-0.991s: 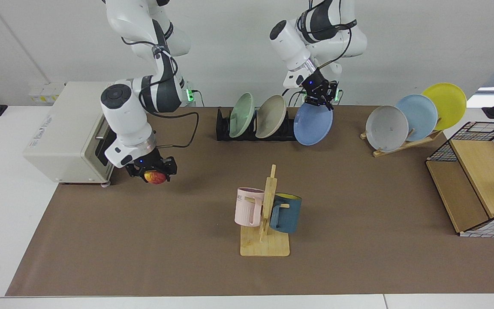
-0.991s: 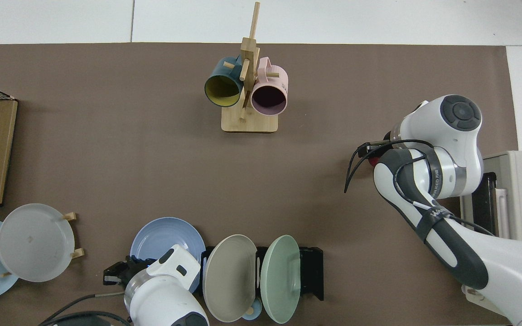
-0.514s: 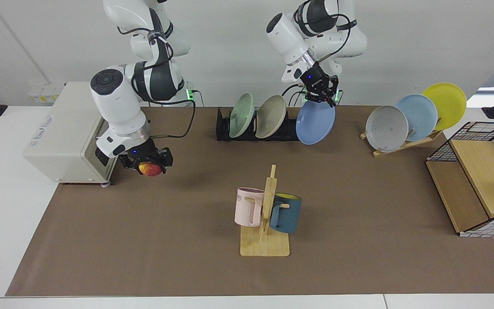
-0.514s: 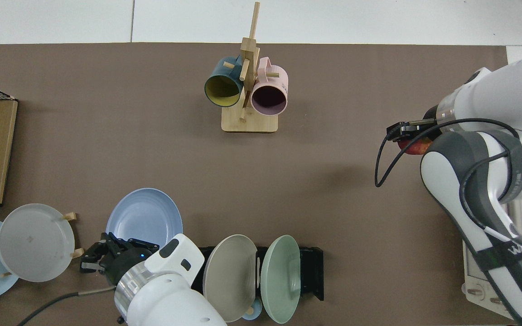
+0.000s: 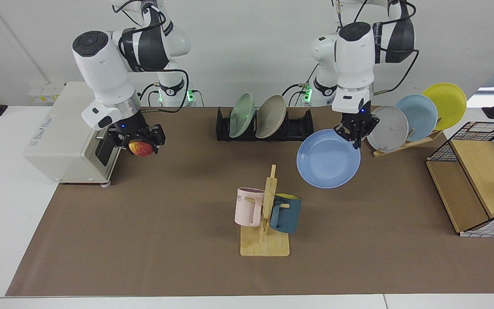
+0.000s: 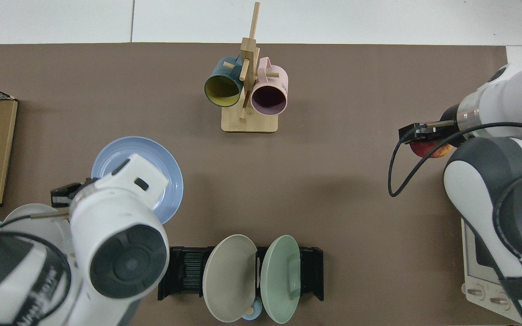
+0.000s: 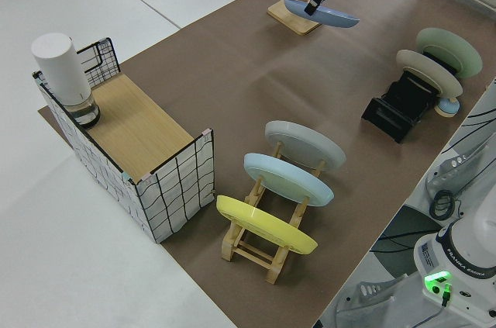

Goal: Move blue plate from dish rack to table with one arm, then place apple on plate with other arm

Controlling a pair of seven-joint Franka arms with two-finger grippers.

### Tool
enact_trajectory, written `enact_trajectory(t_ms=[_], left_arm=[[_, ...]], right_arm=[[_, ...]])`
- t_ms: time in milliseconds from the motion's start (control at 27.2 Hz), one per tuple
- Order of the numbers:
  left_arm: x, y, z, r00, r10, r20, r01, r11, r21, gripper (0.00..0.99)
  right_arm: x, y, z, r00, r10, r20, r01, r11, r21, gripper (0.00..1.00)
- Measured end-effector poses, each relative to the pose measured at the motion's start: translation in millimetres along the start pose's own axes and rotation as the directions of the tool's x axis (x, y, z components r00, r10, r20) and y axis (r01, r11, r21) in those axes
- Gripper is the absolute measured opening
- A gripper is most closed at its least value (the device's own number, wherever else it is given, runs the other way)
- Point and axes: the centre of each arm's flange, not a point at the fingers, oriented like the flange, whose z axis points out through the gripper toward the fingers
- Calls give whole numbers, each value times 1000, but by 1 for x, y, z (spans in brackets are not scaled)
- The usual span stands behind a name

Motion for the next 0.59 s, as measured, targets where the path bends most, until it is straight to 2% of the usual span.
enact_trajectory(t_ms=[110, 183, 367, 587], left_arm=[[-1, 8, 11, 1000, -7, 27, 11, 992, -126, 40], [-6, 13, 17, 999, -1, 32, 7, 986, -168, 40], [-28, 34, 43, 998, 59, 31, -50, 971, -232, 40], [-72, 70, 98, 992, 123, 16, -113, 953, -282, 40]], right_arm=[[0, 1, 1, 1000, 1, 3, -1, 1000, 0, 740], [0, 1, 2, 1000, 1, 4, -1, 1000, 0, 740], [-1, 1, 4, 1000, 2, 8, -2, 1000, -1, 740], [-1, 1, 4, 1000, 2, 9, -2, 1000, -1, 740]])
